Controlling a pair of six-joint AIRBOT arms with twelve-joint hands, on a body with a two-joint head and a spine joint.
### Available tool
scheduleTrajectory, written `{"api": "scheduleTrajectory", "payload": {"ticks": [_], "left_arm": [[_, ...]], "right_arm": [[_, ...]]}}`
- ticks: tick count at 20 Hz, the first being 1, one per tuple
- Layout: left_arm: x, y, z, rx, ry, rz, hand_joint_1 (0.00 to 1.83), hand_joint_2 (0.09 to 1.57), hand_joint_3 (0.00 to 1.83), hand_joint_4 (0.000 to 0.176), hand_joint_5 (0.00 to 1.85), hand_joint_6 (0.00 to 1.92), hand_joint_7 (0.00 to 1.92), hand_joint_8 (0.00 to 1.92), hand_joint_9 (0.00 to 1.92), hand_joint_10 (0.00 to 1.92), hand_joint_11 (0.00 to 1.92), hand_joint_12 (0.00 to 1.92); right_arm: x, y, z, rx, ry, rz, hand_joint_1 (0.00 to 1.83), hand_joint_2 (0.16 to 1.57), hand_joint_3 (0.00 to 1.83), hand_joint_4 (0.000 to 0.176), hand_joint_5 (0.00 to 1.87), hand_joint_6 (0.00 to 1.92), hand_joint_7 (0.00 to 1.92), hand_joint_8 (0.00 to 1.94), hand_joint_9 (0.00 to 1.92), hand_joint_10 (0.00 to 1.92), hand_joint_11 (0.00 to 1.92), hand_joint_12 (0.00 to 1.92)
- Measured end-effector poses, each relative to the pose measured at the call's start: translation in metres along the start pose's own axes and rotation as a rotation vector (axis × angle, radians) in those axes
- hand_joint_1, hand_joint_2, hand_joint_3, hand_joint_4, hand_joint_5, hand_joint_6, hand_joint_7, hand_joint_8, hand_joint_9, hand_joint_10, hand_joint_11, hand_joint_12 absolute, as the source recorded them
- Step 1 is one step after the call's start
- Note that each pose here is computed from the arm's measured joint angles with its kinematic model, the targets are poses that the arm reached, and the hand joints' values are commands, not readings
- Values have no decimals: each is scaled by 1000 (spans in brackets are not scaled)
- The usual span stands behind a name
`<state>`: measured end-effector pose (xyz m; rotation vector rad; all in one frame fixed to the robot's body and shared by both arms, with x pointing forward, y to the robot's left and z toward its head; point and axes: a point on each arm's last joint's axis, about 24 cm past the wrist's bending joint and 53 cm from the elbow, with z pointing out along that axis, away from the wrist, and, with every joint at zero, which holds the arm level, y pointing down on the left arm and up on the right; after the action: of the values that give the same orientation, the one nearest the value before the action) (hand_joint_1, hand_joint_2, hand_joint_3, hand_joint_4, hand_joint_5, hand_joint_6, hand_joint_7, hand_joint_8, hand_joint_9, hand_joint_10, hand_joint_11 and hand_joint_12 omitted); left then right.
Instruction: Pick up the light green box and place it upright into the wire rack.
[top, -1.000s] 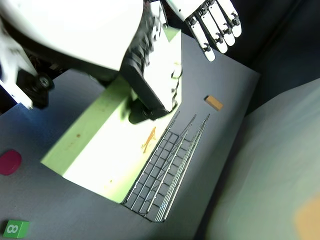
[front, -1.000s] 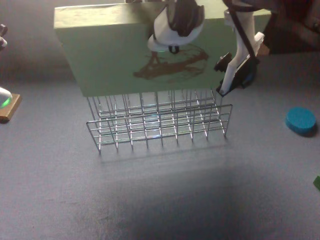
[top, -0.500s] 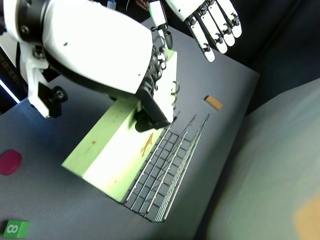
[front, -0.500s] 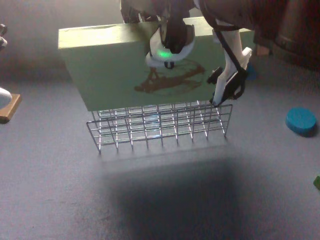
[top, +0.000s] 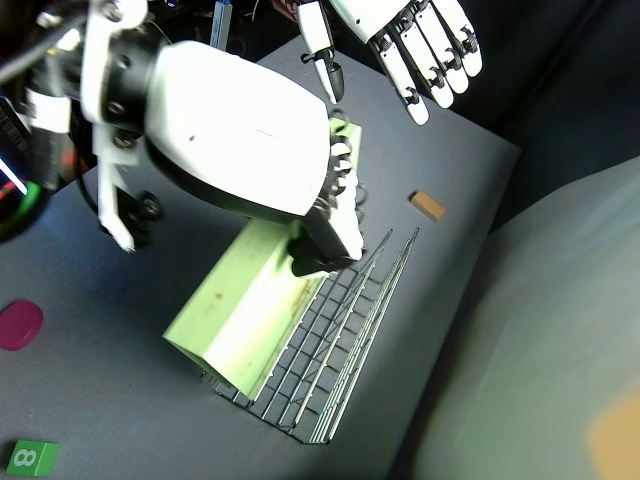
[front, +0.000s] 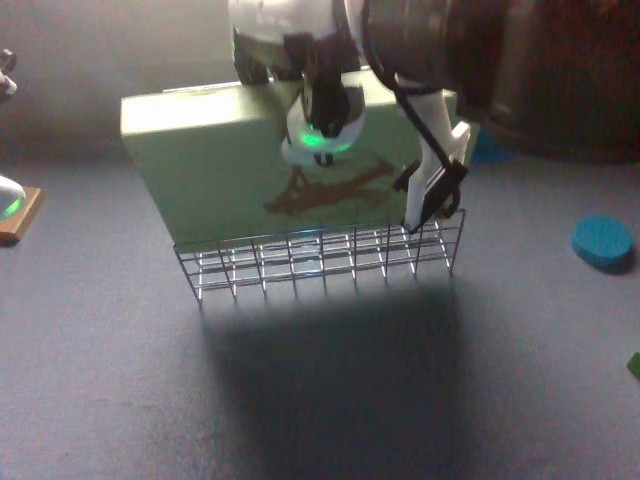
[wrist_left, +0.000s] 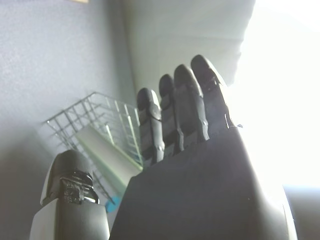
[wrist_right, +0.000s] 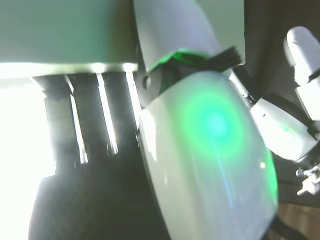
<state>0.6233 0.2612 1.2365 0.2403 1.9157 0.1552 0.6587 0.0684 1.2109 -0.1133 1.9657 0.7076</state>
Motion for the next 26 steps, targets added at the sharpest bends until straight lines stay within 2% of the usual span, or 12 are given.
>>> {"api": "scheduleTrajectory", "payload": {"ticks": [9,11,12,16,21,23,26], "left_arm": [[-2,-10,-2,26,-3,-33,132,1191,1,42,333,1,253,0,206,0,0,513],[-4,-17,-2,41,-7,-28,132,1191,1,42,333,1,253,0,206,0,0,512],[-4,-23,-3,52,-10,-11,131,1191,1,42,333,1,253,0,206,0,0,512],[4,-48,-5,106,12,-34,132,1191,1,42,333,1,253,0,206,0,0,512],[6,-50,-6,98,1,-62,132,1192,1,42,333,1,256,1,206,0,0,511],[5,-55,-6,105,-3,-53,131,1192,1,42,332,0,256,1,205,0,0,510],[5,-66,-7,132,-2,-61,131,1192,1,42,338,2,258,2,206,0,0,508]], "right_arm": [[24,-19,21,33,41,24,1358,1166,0,0,818,1076,891,1144,830,1425,722,1512],[27,-22,23,39,46,32,1358,1166,0,0,814,1078,891,1146,832,1420,721,1512],[30,-22,23,39,50,38,1358,1166,0,0,813,1078,892,1146,832,1420,721,1512],[33,-23,24,39,56,39,1360,1162,0,0,821,1063,913,1126,829,1418,719,1519],[43,-28,24,50,83,36,1360,1161,0,0,821,1063,912,1118,835,1413,701,1505],[42,-28,24,52,82,33,1360,1161,0,0,821,1062,913,1117,835,1413,706,1506],[41,-32,23,57,80,32,1360,1161,0,0,823,1065,913,1115,835,1412,710,1507]]}}
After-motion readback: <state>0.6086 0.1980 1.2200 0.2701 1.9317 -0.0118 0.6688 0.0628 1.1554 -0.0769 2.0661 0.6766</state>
